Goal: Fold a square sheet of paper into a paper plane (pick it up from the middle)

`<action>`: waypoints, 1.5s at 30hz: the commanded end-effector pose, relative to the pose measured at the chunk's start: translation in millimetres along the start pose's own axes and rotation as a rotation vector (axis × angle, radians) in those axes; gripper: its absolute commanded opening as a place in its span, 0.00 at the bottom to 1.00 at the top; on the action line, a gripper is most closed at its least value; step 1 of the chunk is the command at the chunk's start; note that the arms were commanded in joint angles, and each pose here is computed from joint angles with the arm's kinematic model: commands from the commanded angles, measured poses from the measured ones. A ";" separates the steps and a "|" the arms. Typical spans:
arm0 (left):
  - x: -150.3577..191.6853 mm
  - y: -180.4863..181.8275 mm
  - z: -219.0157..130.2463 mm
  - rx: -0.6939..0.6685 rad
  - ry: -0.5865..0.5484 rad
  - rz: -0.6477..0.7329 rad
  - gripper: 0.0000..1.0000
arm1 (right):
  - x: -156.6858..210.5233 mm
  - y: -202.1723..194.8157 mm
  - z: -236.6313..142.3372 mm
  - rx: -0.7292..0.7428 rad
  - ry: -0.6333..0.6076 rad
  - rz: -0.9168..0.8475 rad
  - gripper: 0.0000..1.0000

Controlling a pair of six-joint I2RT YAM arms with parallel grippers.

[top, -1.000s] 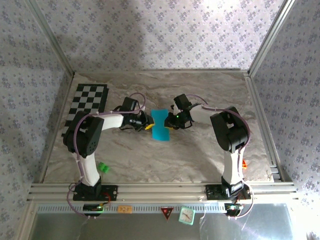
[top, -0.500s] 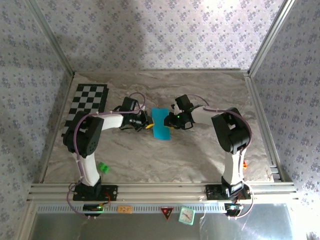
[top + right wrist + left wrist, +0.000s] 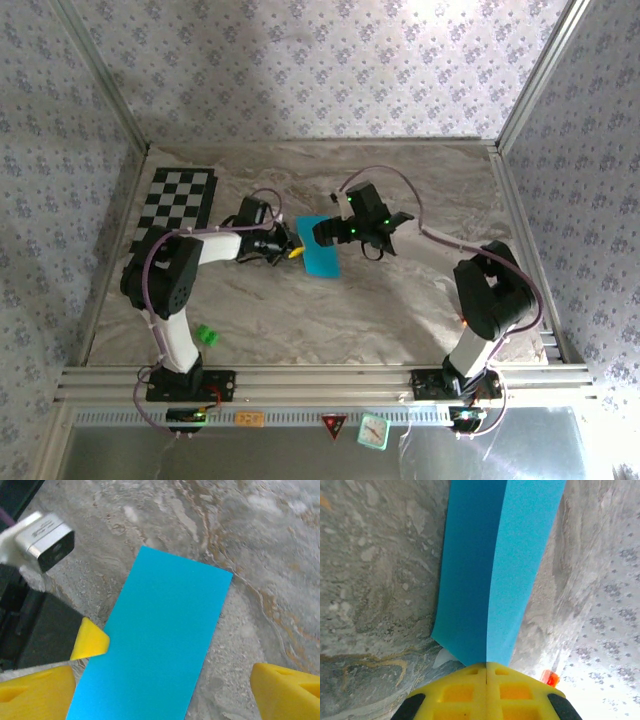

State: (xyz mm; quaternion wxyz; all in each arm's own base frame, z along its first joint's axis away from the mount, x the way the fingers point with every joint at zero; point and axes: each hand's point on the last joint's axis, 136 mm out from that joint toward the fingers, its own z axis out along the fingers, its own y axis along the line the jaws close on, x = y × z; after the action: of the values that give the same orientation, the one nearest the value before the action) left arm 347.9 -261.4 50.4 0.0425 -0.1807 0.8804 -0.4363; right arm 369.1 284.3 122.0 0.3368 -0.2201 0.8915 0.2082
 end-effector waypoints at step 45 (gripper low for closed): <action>-7.4 -7.9 -9.2 0.018 0.020 -0.054 0.00 | 69.9 56.8 12.3 -0.028 -0.071 -0.702 0.47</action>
State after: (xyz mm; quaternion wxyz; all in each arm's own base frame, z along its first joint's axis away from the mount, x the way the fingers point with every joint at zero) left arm 349.3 -253.2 52.4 0.0189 -0.2090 0.8719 -0.4424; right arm 298.1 319.4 64.8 0.3988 -0.5214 0.7489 0.0913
